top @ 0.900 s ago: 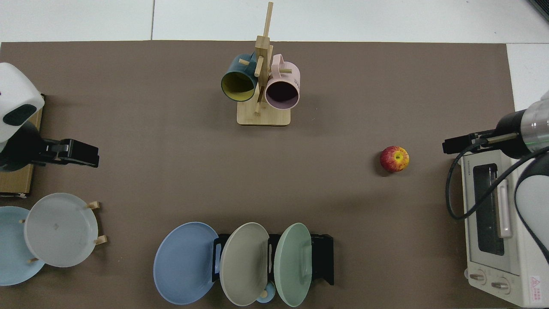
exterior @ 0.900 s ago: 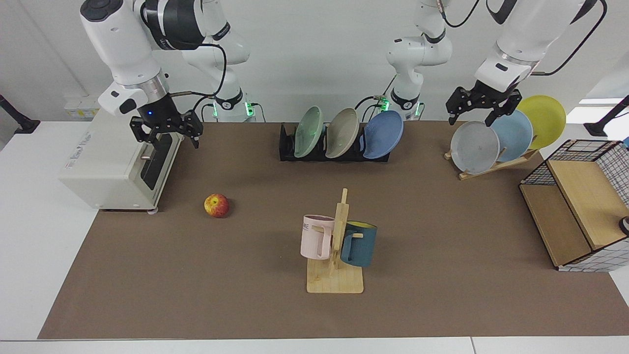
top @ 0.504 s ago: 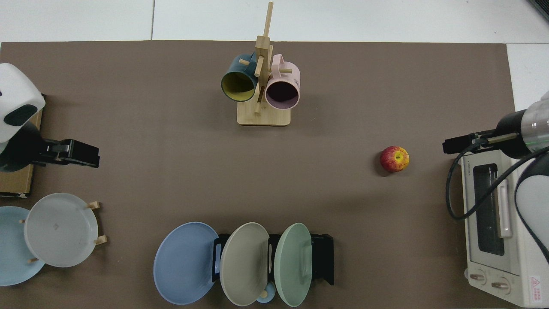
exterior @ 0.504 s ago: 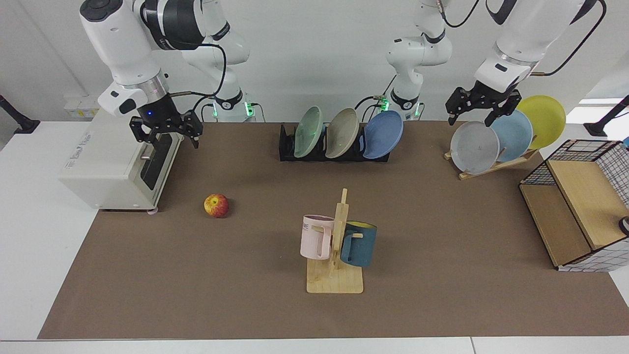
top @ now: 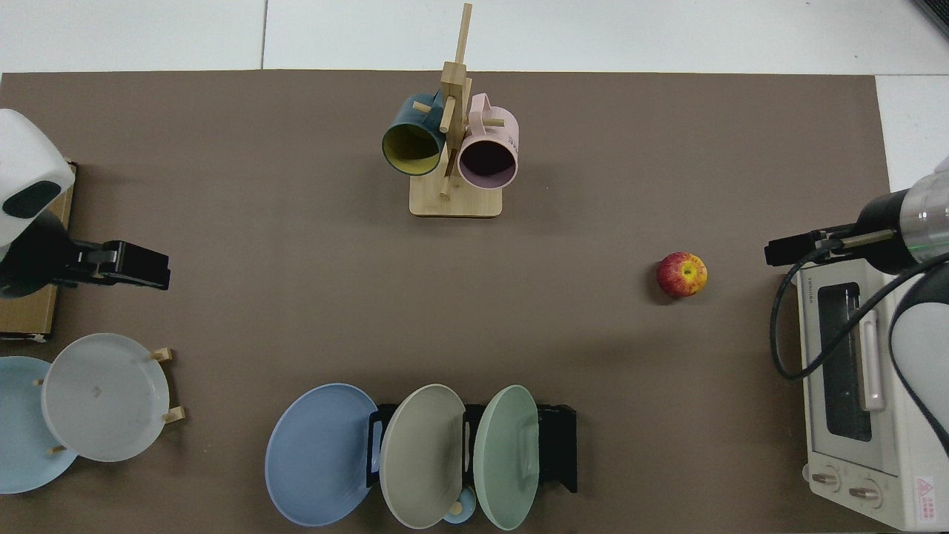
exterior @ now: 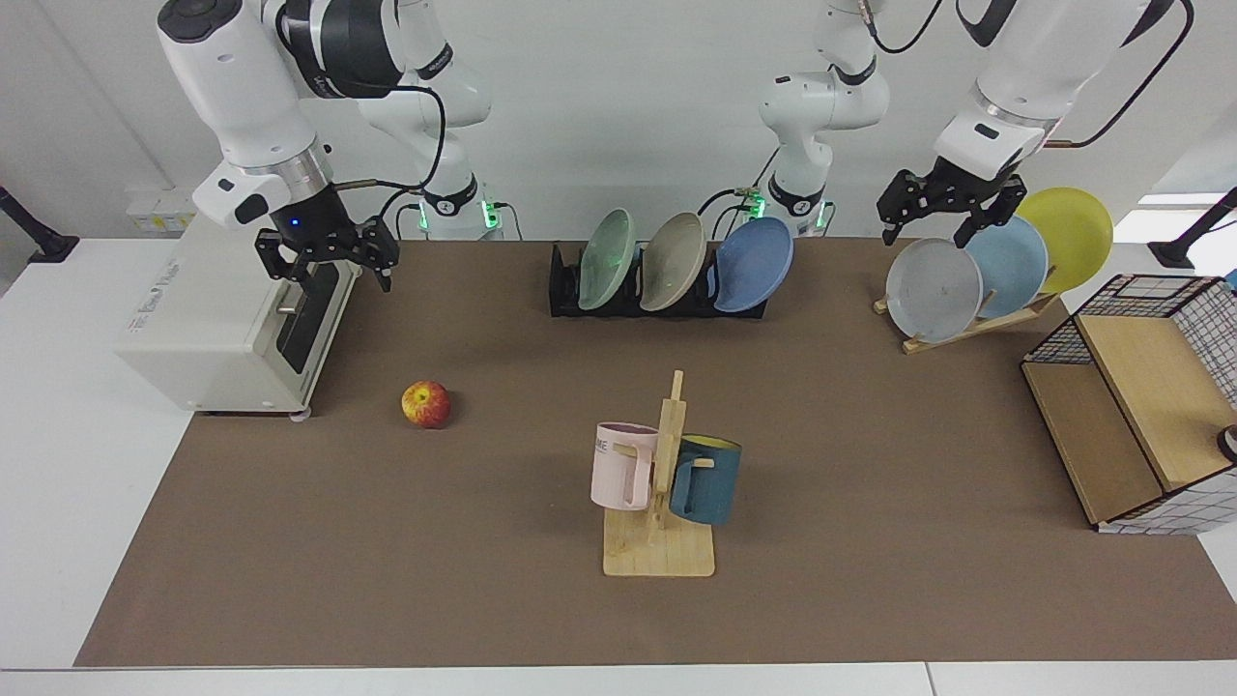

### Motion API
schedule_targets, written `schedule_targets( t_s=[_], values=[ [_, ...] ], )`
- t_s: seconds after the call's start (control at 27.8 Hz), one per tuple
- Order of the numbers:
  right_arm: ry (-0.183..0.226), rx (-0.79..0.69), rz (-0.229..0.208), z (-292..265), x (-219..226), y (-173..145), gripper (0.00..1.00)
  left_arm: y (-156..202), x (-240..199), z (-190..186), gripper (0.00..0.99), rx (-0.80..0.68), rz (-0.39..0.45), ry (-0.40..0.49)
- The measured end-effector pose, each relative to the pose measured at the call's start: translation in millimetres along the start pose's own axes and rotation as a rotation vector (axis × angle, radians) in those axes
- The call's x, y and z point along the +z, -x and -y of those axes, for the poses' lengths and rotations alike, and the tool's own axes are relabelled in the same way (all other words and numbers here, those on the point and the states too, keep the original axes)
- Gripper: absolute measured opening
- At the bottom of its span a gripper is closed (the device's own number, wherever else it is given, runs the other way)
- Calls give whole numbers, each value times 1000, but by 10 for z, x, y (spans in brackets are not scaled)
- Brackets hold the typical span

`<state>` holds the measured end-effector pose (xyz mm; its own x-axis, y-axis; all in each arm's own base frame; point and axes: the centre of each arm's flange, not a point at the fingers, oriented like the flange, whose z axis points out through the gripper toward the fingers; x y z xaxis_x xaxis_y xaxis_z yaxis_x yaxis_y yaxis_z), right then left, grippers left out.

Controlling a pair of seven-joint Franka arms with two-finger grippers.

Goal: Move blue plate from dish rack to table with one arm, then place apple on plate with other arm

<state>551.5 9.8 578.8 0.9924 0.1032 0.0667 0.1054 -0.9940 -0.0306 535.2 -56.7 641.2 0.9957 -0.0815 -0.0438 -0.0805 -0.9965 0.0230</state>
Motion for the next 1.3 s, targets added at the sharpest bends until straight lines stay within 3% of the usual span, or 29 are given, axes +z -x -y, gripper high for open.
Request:
schedule_targets(
  t_s=[0.61, 0.94, 1.04, 1.3],
  values=[
    [0, 0, 0, 0, 0, 0, 1000, 198, 171, -113, 991, 16, 47, -7],
    [0, 0, 0, 0, 0, 0, 1000, 598, 794, -181, 978, 16, 137, 3],
    [0, 0, 0, 0, 0, 0, 1000, 719, 1092, -262, 863, 23, 185, 18],
    [0, 0, 0, 0, 0, 0, 1000, 981, 1640, -509, 863, 51, 239, 30]
  ],
)
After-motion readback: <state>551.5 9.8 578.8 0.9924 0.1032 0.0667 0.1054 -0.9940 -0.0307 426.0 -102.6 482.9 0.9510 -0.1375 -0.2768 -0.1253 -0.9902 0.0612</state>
